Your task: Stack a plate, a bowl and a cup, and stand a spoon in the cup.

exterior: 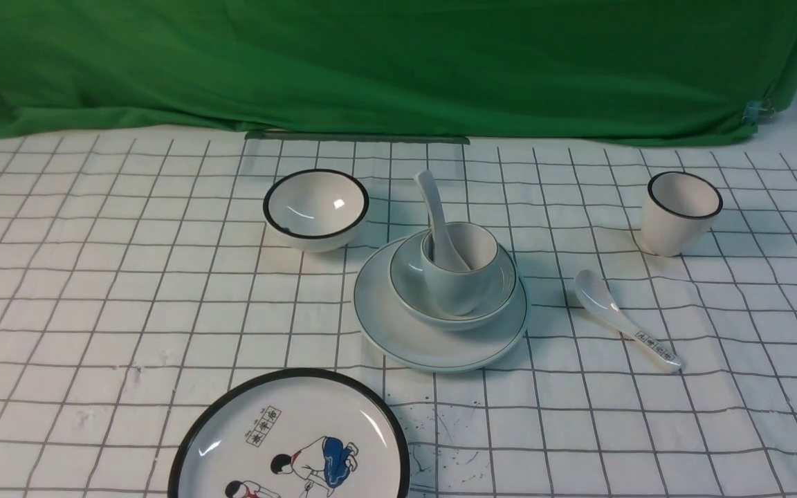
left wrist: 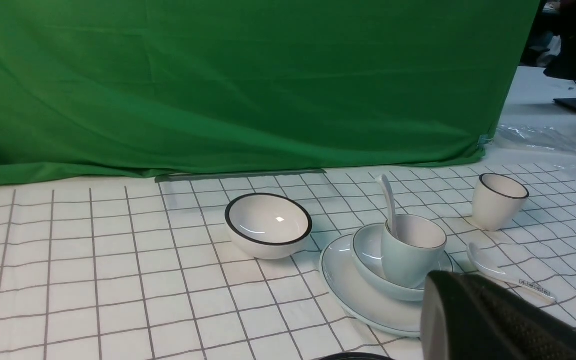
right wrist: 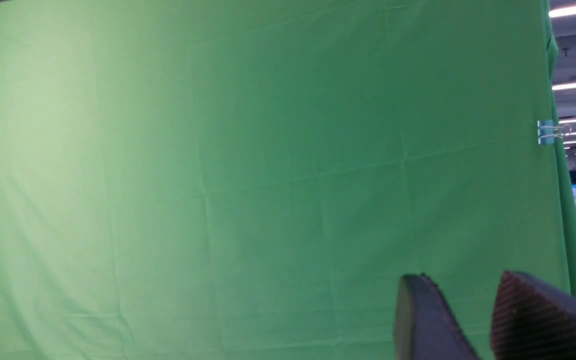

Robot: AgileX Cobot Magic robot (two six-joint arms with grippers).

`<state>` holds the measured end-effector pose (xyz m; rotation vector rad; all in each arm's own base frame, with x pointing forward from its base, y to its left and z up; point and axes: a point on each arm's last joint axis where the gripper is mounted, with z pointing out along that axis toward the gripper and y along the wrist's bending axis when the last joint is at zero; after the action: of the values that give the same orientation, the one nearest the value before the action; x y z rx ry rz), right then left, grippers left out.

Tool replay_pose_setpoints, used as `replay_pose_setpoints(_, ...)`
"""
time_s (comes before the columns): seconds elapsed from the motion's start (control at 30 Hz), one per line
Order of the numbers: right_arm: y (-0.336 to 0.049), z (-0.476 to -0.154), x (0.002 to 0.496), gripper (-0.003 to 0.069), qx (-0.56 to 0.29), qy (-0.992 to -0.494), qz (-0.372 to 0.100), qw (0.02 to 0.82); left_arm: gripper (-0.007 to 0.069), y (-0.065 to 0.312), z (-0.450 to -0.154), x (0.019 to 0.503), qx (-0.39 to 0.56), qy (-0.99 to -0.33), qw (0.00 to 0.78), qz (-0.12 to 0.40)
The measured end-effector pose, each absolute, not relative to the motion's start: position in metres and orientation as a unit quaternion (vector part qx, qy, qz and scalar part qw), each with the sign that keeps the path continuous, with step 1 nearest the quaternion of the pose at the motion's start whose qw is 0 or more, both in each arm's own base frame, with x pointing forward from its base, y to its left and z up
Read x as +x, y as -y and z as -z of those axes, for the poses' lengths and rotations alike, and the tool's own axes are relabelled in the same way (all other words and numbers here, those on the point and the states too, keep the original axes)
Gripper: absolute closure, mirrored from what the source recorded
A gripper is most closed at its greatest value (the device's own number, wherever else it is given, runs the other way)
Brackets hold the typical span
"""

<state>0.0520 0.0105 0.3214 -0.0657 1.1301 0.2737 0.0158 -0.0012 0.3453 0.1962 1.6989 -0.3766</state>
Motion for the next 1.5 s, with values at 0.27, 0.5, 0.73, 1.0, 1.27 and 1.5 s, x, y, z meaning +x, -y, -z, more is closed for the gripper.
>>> replay_pose_setpoints(0.27, -0.011, -0.321, 0.052, 0.0410, -0.031, -0.534, -0.129, 0.835, 0.0624, 0.006, -0.335, 0.020, 0.069, -0.705, 0.687, 0.166)
replay_pose_setpoints(0.5, -0.011, -0.321, 0.052, 0.0410, -0.031, -0.534, -0.129, 0.835, 0.0624, 0.007, -0.263, 0.042, 0.014, -0.672, 0.736, 0.078)
replay_pose_setpoints(0.73, -0.011, -0.321, 0.052, 0.0410, -0.031, -0.537, -0.129, 0.833, 0.0624, -0.001, -0.202, 0.056, -0.028, -0.724, 0.689, 0.010)
replay_pose_setpoints(1.0, -0.011, -0.319, 0.053, 0.0410, -0.032, -0.546, -0.129, 0.827, 0.0624, 0.000, -0.192, 0.056, -0.014, -0.751, 0.660, -0.001)
replay_pose_setpoints(1.27, -0.011, -0.319, 0.053, 0.0410, -0.033, -0.546, -0.129, 0.827, 0.0624, -0.001, -0.192, 0.056, -0.007, -0.752, 0.659, -0.010)
replay_pose_setpoints(1.5, -0.011, -0.319, 0.053, 0.0410, -0.033, -0.546, -0.129, 0.827, 0.0624, -0.002, -0.192, 0.056, 0.008, -0.753, 0.658, -0.031)
